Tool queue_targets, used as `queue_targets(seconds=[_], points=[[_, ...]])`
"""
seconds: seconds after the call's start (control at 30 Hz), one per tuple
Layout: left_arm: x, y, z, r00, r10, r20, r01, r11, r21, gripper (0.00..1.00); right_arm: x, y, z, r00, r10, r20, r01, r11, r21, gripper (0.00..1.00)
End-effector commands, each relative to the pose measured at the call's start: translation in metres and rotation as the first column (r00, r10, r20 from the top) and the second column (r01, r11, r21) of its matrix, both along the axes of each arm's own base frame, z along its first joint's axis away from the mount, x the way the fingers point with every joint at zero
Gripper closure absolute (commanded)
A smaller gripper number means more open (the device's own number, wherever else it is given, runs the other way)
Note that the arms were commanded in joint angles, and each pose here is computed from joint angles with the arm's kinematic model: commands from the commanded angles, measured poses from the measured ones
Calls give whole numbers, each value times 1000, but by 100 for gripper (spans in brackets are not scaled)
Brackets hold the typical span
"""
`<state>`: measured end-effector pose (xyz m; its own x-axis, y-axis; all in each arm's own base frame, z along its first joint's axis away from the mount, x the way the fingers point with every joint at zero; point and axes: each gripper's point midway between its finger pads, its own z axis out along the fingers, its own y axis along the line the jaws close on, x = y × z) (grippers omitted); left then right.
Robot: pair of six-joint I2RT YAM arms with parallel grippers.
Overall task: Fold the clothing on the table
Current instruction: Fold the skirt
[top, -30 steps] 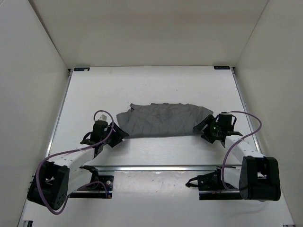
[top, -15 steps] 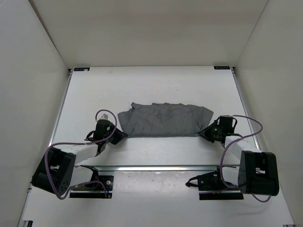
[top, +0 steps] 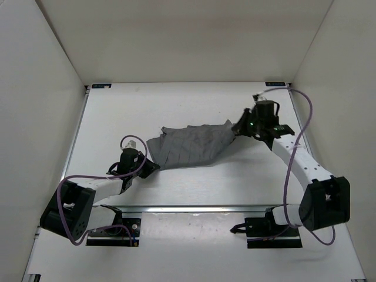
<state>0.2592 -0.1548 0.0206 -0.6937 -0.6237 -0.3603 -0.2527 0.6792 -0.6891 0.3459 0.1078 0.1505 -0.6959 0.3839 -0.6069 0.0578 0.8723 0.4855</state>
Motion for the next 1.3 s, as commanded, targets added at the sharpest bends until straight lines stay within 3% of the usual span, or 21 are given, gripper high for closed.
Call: queue_targets(seconds=[0.0, 0.2, 0.43, 0.7, 0.87, 1.0, 1.27], points=[[4, 4, 1, 999, 12, 34, -13, 1000, 14, 100, 7, 45, 24, 978, 202, 44, -198, 976, -87, 100], [9, 2, 5, 998, 1, 58, -1, 1000, 15, 100, -8, 163, 29, 860, 503, 87, -497, 864, -77, 100], [1, 5, -4, 999, -3, 47, 2, 1000, 11, 100, -29, 257, 16, 724, 688, 51, -682, 725, -97, 100], [-2, 9, -3, 998, 0, 58, 0, 1000, 2, 100, -51, 300, -22, 640, 767, -45, -769, 640, -13, 100], [-3, 12, -2, 997, -1, 71, 0, 1000, 12, 100, -67, 319, -30, 571, 819, -50, -816, 573, 75, 100], [-4, 10, -3, 998, -12, 68, 11, 1000, 12, 100, -79, 336, -31, 516, 854, -62, -851, 520, 76, 100], [-6, 13, -11, 998, -17, 54, 15, 1000, 27, 100, -93, 355, -36, 468, 880, -85, -873, 475, 109, 100]])
